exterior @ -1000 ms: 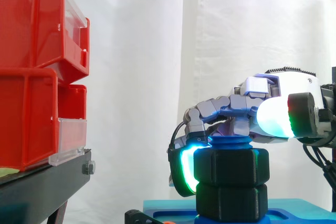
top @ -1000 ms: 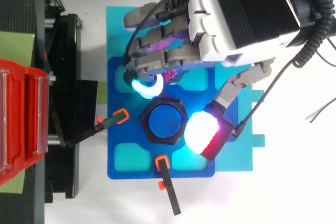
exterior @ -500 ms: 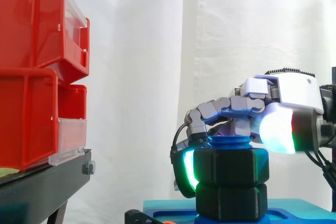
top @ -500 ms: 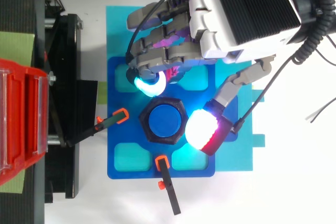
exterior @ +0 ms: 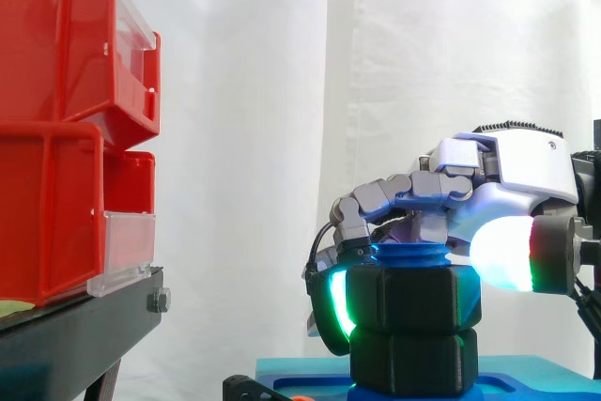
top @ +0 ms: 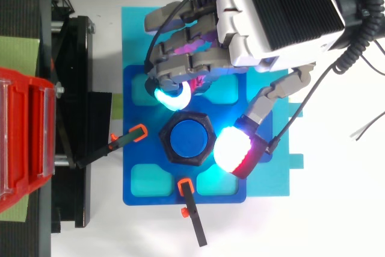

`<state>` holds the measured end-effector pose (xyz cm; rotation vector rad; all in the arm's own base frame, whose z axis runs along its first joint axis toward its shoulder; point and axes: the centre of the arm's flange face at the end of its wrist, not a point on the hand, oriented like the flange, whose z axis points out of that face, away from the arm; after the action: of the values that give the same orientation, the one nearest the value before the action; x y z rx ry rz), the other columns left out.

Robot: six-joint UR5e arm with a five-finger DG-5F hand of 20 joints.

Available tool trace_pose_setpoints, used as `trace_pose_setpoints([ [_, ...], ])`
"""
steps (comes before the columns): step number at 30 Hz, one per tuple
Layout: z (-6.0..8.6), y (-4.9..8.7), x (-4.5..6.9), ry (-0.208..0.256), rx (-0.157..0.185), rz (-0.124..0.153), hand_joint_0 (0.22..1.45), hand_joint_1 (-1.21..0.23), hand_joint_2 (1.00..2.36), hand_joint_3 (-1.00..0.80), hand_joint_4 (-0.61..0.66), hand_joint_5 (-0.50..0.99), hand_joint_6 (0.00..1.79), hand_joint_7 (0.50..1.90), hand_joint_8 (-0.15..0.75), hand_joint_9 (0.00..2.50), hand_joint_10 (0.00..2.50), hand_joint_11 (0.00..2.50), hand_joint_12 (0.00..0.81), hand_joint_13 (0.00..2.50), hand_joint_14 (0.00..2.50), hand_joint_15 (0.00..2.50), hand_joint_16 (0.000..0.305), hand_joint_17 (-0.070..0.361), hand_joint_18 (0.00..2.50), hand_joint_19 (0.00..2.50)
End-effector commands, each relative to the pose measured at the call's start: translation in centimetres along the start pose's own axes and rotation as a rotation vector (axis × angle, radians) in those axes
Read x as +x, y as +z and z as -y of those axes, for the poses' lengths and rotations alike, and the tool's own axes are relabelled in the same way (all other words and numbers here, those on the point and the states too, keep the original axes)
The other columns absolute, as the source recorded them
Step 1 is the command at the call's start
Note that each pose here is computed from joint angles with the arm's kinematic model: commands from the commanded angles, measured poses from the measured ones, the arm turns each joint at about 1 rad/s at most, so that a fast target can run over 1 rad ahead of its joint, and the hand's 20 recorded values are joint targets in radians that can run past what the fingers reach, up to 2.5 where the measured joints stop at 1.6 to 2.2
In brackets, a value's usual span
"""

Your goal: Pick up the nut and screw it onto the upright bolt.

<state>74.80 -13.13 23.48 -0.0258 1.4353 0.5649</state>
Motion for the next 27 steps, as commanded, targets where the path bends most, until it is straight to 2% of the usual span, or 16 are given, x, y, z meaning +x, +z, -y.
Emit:
trace_pose_setpoints([
  [1,0.08,-0.04,-0.04,0.0,0.002,0.001,0.38,-0.53,1.0,-0.5,0.16,0.07,0.5,1.3,0.247,1.43,0.0,0.0,0.251,0.71,0.0,0.0,0.03,0.067,0.41,0.0],
  [9,-0.06,0.01,0.02,0.0,-0.004,-0.002,0.38,-0.5,1.0,-0.5,0.16,0.07,0.5,1.28,0.252,1.43,0.0,0.01,0.256,0.7,0.0,0.0,0.03,0.068,0.4,0.0],
  [16,-0.07,0.02,0.0,0.001,-0.003,-0.004,0.39,-0.58,1.0,-0.5,0.16,0.06,0.5,1.28,0.248,1.41,0.0,0.01,0.25,0.7,0.0,0.0,0.029,0.065,0.39,0.0],
  [27,-0.06,-0.01,0.05,0.001,-0.003,-0.004,0.5,-0.68,1.0,-0.5,0.13,0.04,0.5,1.28,0.218,1.36,0.0,0.08,0.207,0.66,0.0,0.0,0.02,0.046,0.32,0.0],
])
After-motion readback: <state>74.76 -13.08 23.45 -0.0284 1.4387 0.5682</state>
